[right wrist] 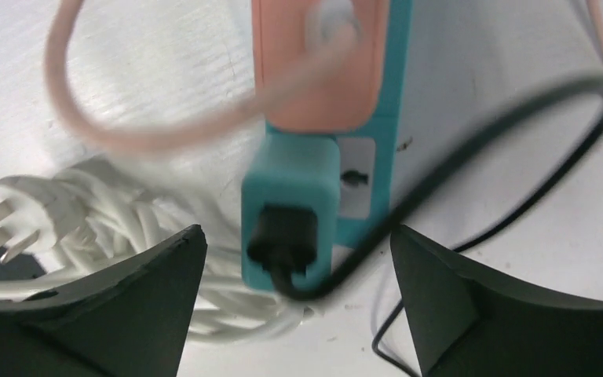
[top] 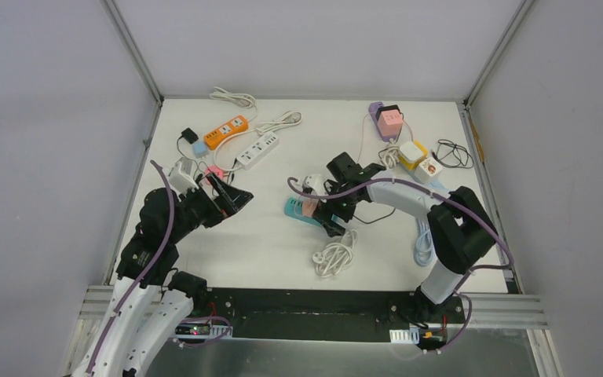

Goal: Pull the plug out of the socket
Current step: Place the socket at the center of the board, then remove the plug from the socket.

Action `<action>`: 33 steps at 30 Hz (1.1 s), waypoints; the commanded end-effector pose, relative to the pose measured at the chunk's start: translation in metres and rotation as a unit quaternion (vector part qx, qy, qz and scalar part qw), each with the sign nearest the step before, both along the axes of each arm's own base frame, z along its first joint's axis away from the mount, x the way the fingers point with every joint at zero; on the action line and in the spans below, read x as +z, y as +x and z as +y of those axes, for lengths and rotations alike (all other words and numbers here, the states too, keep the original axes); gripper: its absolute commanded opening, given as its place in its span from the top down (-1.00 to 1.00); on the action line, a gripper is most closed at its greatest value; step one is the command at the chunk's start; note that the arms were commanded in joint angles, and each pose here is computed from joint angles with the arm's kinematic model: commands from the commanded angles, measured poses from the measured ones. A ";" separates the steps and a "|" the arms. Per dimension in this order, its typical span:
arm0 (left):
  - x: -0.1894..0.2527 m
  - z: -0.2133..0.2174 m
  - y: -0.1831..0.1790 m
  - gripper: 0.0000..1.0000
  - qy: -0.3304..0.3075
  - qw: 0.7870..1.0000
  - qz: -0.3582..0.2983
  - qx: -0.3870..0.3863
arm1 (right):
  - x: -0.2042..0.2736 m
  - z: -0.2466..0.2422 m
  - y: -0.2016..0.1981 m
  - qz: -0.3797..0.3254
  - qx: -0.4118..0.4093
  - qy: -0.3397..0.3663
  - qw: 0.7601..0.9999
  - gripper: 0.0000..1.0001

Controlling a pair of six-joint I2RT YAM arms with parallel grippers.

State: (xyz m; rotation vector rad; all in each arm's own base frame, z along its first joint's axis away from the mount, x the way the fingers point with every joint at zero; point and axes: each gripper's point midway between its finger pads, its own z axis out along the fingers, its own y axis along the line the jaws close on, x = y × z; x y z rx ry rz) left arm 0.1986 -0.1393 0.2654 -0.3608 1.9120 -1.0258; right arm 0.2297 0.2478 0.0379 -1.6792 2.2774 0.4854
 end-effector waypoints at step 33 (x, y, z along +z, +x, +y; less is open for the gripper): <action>-0.073 -0.164 0.056 -0.98 0.325 0.819 -0.255 -0.399 | 0.082 -0.029 -0.015 0.120 -0.100 0.252 0.955 -0.80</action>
